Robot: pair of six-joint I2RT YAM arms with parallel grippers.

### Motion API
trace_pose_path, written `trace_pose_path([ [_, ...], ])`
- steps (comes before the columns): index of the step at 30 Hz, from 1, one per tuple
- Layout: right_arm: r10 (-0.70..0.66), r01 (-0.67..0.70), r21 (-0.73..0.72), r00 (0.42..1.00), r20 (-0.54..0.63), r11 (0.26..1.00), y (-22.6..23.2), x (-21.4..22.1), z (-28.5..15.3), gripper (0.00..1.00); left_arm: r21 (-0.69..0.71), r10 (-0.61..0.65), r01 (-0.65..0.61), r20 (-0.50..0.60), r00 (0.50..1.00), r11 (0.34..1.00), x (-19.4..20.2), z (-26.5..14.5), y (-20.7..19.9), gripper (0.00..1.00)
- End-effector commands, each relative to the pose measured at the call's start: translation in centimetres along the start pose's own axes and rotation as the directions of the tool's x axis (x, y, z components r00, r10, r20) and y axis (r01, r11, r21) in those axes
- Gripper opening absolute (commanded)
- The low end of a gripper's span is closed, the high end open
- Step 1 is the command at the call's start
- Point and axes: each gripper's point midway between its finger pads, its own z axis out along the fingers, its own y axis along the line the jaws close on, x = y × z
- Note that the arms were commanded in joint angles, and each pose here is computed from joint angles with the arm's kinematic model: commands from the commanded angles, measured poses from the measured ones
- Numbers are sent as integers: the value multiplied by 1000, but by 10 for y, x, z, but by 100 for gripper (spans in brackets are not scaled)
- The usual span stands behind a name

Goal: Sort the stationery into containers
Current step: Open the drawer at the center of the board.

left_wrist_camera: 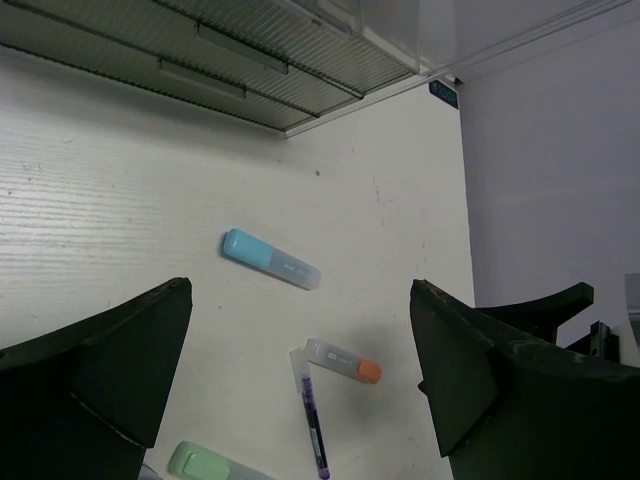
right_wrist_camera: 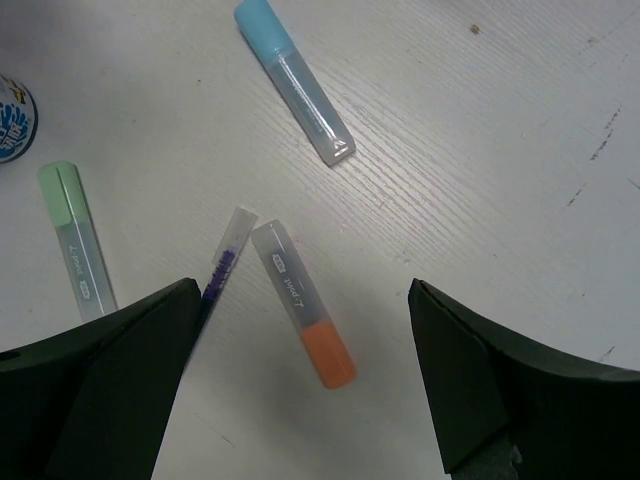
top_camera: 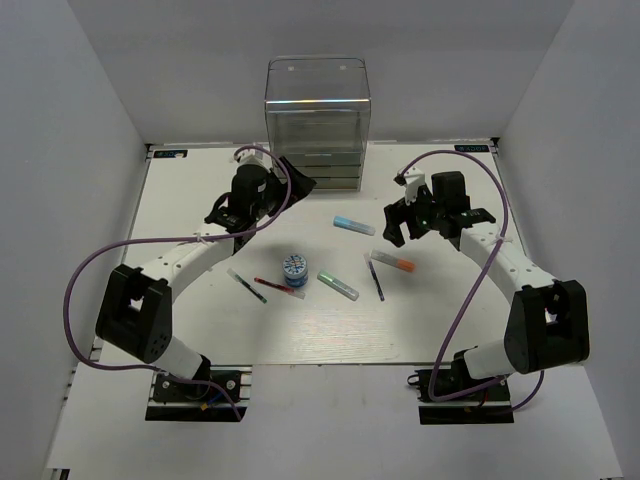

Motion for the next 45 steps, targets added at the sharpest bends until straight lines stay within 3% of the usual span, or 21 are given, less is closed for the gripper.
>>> trace_pose_path([
  [1, -25, 24, 22, 998, 58, 999, -6, -20, -2, 90, 84, 4, -11, 88, 996, 996, -21, -10, -22, 100],
  [5, -49, 50, -21, 997, 59, 999, -1, -20, -2, 90, 79, 2, -11, 110, 994, 997, -22, -8, -18, 98],
  [7, -85, 89, -86, 995, 42, 992, 11, -14, -4, 90, 81, -8, -1, 122, 993, 997, -24, -8, -19, 97],
  [9, -198, 212, -204, 976, 89, 956, 29, -17, -9, 90, 88, -9, -2, 128, 992, 996, -26, -8, -20, 96],
  [12, -196, 210, -253, 977, 82, 944, 38, -13, -10, 90, 89, -20, 8, 143, 990, 996, -26, -5, -18, 93],
  [14, -184, 196, -252, 981, 67, 948, 35, -9, -4, 31, 108, -35, 16, 174, 984, 994, -32, -3, -21, 79],
  [15, -176, 188, -244, 982, 69, 951, 33, -12, -4, 0, 101, -55, 37, 181, 982, 994, -30, 0, -16, 68],
  [17, -174, 185, -236, 982, 66, 954, 30, -14, -2, 0, 120, -90, 64, 218, 972, 991, -35, 6, -17, 44],
  [18, -178, 190, -233, 981, 72, 954, 29, -16, -2, 11, 123, -112, 87, 214, 970, 989, -31, 13, -12, 34],
  [19, -167, 178, -234, 984, 69, 956, 30, -16, -2, 36, 138, -129, 98, 233, 964, 985, -35, 16, -14, 34],
  [20, -162, 175, -232, 984, 73, 957, 28, -17, 0, 74, 176, -150, 107, 253, 956, 979, -38, 19, -19, 35],
  [21, -155, 169, -236, 985, 78, 957, 30, -18, 0, 82, 186, -167, 119, 271, 948, 975, -42, 23, -20, 49],
  [23, -148, 165, -245, 985, 88, 955, 32, -19, 0, 90, 170, -189, 146, 275, 943, 975, -39, 41, -12, 62],
  [25, -144, 164, -250, 985, 97, 954, 34, -19, 1, 90, 181, -194, 145, 292, 937, 973, -47, 53, -19, 68],
  [36, -162, 196, -291, 977, 136, 936, 41, -18, 0, 68, 206, -234, 174, 313, 920, 963, -55, 113, -23, 68],
  [45, -152, 188, -300, 979, 138, 935, 39, -18, 0, 61, 200, -301, 244, 348, 888, 949, -62, 125, -11, 60],
])
